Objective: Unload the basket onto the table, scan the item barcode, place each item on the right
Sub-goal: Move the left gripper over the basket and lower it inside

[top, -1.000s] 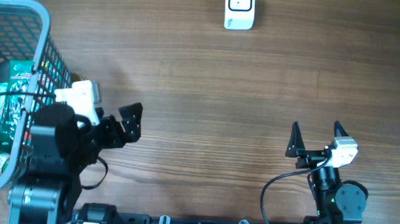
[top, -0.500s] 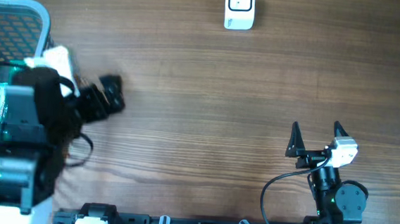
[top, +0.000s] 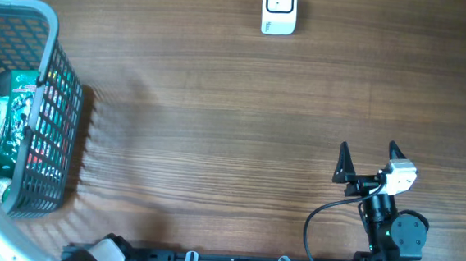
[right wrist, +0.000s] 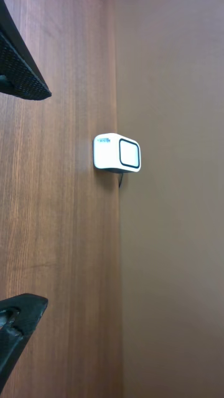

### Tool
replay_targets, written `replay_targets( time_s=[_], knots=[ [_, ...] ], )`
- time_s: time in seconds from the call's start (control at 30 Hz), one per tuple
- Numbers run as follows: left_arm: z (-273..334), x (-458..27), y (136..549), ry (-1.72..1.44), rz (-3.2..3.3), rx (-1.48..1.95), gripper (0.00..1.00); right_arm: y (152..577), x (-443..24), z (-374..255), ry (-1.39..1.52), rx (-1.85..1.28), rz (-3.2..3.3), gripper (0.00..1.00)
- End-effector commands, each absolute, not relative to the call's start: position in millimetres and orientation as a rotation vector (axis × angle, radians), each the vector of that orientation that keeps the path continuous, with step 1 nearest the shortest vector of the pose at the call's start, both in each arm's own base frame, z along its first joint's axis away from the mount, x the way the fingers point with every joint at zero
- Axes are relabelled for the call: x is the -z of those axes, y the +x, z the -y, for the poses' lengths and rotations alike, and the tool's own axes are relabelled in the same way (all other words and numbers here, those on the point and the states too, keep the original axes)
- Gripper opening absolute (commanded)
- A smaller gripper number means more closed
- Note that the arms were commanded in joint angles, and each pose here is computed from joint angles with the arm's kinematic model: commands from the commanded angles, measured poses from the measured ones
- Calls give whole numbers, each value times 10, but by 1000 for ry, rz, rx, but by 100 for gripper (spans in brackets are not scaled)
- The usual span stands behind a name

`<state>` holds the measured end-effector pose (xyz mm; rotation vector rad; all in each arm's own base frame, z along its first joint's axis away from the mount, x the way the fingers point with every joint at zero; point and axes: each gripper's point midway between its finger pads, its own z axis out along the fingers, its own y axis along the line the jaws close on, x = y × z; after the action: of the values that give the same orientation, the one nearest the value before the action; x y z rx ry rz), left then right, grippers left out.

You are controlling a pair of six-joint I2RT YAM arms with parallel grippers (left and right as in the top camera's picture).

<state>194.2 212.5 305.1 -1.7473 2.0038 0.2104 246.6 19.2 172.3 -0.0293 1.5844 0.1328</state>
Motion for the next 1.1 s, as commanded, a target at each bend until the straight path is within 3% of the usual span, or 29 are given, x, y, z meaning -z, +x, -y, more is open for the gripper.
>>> replay_targets(
  time_s=[0.0,0.13,0.4,1.07],
  knots=[
    [-2330,-2876,1843,-1909,-1942,-151,100,2470,-1725,-159,-24,-111,-1583,100],
    [-2658,-2601,1699,-2011,-1928,-319,100,2470,-1725,-159,-24,-111,-1583,100],
    [-3045,-2214,1796,-2056,-1950,-441,100,2470,-1725,-159,-24,-111,-1583,100],
    [-3595,-1563,2148,-2068,-1950,-483,100,2470,-1725,-158,-23,-111,-1583,100]
  ],
)
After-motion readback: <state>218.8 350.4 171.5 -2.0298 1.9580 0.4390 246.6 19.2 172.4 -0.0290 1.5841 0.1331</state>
